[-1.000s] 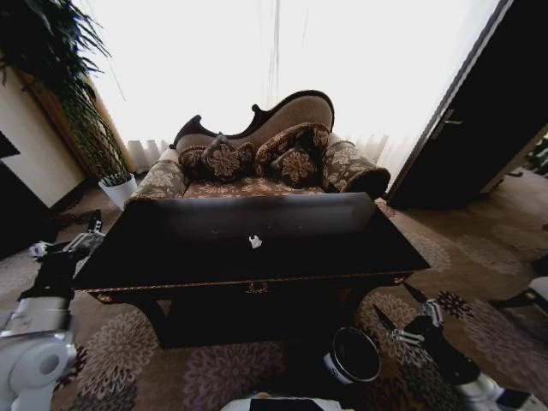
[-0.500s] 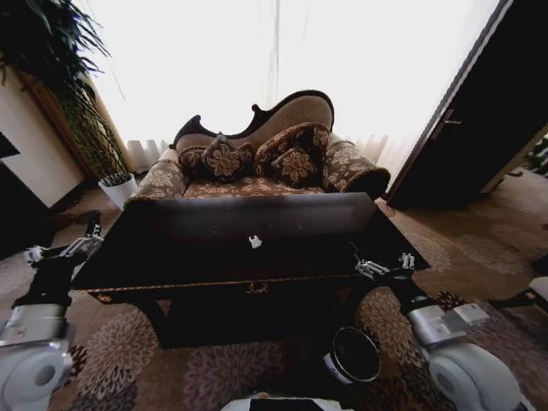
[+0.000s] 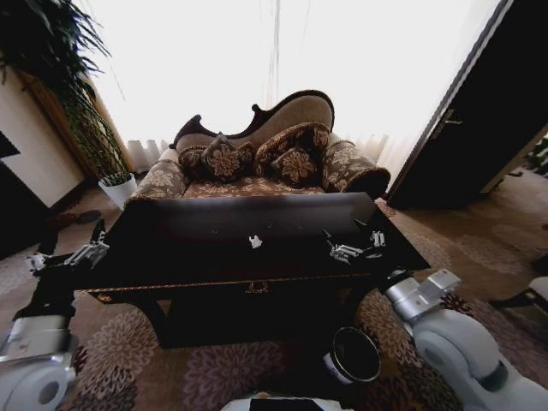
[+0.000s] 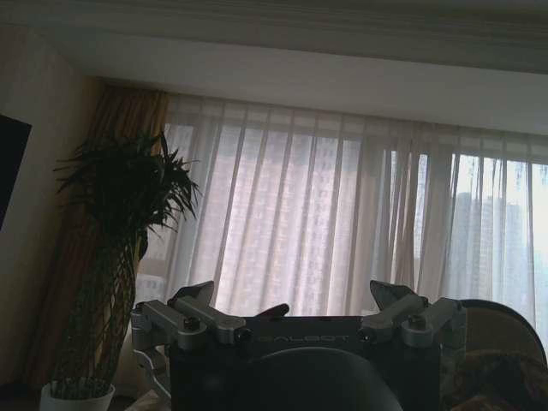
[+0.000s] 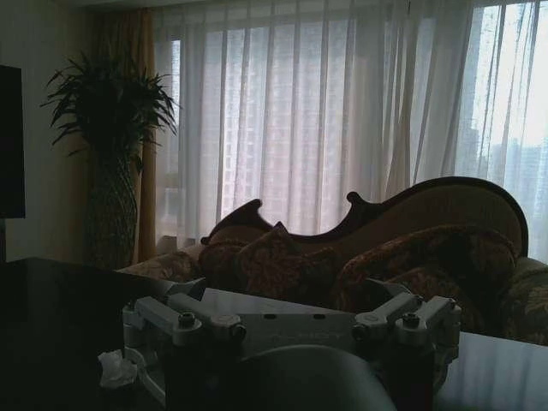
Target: Move to the front of the table and place the trash on the table into the trash bin.
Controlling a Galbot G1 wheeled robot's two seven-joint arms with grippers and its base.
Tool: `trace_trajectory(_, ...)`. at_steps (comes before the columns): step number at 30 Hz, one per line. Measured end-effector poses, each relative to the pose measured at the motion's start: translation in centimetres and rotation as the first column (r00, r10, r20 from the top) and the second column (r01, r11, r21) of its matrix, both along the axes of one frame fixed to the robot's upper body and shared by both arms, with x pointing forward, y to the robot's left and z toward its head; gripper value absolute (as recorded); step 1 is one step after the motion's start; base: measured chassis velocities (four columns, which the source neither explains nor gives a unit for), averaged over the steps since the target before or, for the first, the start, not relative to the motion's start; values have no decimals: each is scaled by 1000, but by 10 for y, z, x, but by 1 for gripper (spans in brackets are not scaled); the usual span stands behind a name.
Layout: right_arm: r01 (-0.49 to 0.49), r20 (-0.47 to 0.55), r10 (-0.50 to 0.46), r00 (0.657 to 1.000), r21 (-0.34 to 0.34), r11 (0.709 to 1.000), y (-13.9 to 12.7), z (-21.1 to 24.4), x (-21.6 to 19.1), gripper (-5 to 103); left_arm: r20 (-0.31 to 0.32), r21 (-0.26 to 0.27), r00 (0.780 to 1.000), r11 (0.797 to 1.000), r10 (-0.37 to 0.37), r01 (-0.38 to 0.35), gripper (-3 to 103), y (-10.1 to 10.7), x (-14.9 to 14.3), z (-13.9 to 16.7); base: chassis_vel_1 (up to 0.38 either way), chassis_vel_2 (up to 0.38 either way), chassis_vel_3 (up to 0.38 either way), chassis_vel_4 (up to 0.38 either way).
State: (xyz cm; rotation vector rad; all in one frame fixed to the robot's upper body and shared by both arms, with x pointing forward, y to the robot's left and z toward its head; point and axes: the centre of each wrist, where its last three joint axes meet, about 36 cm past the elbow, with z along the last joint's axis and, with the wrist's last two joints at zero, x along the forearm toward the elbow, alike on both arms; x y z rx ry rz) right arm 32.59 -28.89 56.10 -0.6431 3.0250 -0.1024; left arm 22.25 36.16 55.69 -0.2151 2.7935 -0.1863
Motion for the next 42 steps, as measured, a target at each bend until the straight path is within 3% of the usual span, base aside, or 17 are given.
trace_trajectory(3,-58,10,59,998,-54,997,-2,6,30,100,-14,5,1000,1000,16,-16,100,-3,-7,-1,0,0,0,0)
trace_trajectory(8,-83,-15,82,996,-75,994,-2,26,72,100,-28,7,999,999,38,-37,100,-5,-13,-3,0,0,0,0)
trace_trajectory(15,-110,-85,102,991,-90,990,13,28,96,100,-30,6,998,999,51,-51,100,-2,-14,-5,0,0,0,0)
trace_trajectory(24,-200,-163,165,973,-229,953,36,19,118,100,-32,-10,998,999,53,-53,100,4,-3,-14,0,0,0,0)
trace_trajectory(33,-333,-228,280,933,-245,910,76,8,130,100,-35,-14,998,998,58,-58,100,12,4,-19,0,0,0,0)
trace_trajectory(42,-363,-242,303,922,-263,894,103,1,160,100,-38,-20,997,998,67,-68,100,19,8,-22,0,0,0,0)
